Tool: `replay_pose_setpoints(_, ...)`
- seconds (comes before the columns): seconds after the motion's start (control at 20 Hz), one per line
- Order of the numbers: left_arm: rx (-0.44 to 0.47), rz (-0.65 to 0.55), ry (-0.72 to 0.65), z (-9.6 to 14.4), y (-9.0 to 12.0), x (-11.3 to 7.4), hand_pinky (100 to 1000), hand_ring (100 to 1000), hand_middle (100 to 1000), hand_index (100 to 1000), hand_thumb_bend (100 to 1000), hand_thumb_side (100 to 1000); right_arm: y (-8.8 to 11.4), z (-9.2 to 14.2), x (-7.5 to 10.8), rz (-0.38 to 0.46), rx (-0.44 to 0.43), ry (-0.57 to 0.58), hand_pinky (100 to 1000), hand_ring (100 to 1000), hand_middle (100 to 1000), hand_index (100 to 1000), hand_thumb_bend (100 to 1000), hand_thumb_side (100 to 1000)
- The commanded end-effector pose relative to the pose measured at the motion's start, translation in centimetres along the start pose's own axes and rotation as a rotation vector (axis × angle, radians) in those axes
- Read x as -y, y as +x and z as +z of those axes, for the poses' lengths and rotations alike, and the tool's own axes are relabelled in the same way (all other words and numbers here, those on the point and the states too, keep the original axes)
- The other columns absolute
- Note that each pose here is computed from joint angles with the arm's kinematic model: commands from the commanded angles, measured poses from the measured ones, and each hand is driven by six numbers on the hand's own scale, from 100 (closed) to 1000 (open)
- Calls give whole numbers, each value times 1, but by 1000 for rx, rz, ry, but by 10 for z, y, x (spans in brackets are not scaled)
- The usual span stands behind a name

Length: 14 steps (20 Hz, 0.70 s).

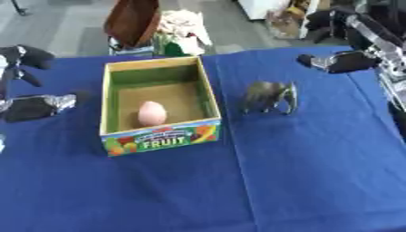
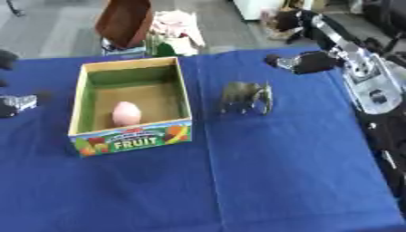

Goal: Pick up objects on the table and place them in the box.

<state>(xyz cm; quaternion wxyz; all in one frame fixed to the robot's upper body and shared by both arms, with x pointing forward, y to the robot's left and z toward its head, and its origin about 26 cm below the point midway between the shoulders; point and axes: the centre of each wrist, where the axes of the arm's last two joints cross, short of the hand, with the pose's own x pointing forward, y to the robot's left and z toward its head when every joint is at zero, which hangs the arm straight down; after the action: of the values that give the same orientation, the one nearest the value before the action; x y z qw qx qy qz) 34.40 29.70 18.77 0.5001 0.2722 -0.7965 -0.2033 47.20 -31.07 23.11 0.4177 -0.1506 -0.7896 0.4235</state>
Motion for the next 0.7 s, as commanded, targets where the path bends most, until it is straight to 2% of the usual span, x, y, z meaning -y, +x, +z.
replay_pose_setpoints(0.05,36,49,61,5,16,-13,504,653,519,666,820,218,0,-12,2,37,-24,75,707,849,765,872,520,260)
replay_pose_setpoints(0.35,13,144,69,13,17,-15,499,650,516,664,818,208,-17,-22,-22,44,-57,192,717,858,771,878,538,267)
replay_pose_setpoints(0.4,13,155,70,13,17,-15,498,649,515,663,809,205,-20,-22,-27,45,-61,199,717,857,770,878,566,241)
replay_pose_setpoints(0.45,13,164,72,13,17,-15,497,649,515,663,817,201,-22,-23,-32,48,-66,205,717,857,770,877,538,269)
replay_pose_setpoints(0.7,12,180,67,14,17,-14,496,648,513,663,817,200,-29,-24,-50,80,-89,231,717,855,769,876,536,269)
